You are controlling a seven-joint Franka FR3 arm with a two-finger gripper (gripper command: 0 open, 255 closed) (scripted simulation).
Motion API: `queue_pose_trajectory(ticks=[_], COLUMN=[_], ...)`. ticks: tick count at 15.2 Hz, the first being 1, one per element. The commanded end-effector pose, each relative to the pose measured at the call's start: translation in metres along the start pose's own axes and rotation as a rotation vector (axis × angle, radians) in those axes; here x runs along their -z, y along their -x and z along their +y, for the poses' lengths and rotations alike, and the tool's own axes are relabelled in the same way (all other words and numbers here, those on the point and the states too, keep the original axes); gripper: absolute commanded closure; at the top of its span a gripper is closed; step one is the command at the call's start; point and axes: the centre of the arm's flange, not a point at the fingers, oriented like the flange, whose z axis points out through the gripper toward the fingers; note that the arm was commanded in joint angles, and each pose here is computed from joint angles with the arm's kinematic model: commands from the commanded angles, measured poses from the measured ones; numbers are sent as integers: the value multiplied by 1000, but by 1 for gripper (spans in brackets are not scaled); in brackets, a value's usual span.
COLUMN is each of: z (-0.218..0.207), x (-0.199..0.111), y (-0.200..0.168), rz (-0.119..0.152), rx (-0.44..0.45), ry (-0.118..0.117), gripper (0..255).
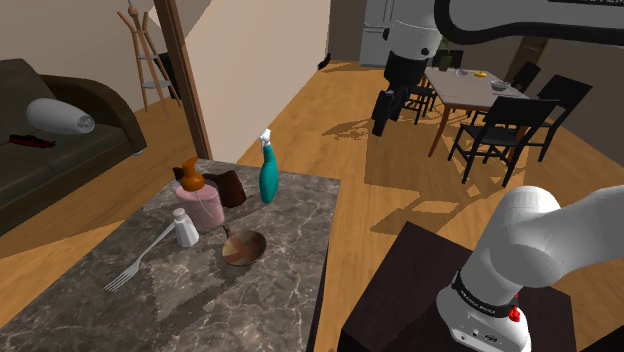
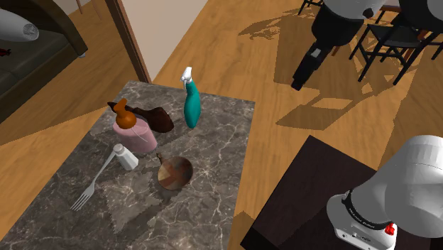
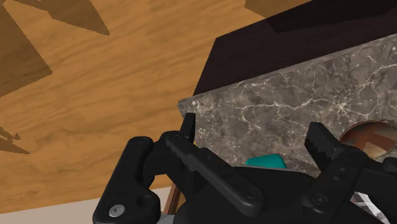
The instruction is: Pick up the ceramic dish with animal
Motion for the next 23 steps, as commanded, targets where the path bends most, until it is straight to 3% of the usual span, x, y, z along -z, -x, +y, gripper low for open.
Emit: queue_pose_trajectory(ticks=[1,23], z=[0,-166], x=[0,-166], y=[0,-148], rz=[0,19], rx=[0,9], ry=[0,-125], gripper=[0,0])
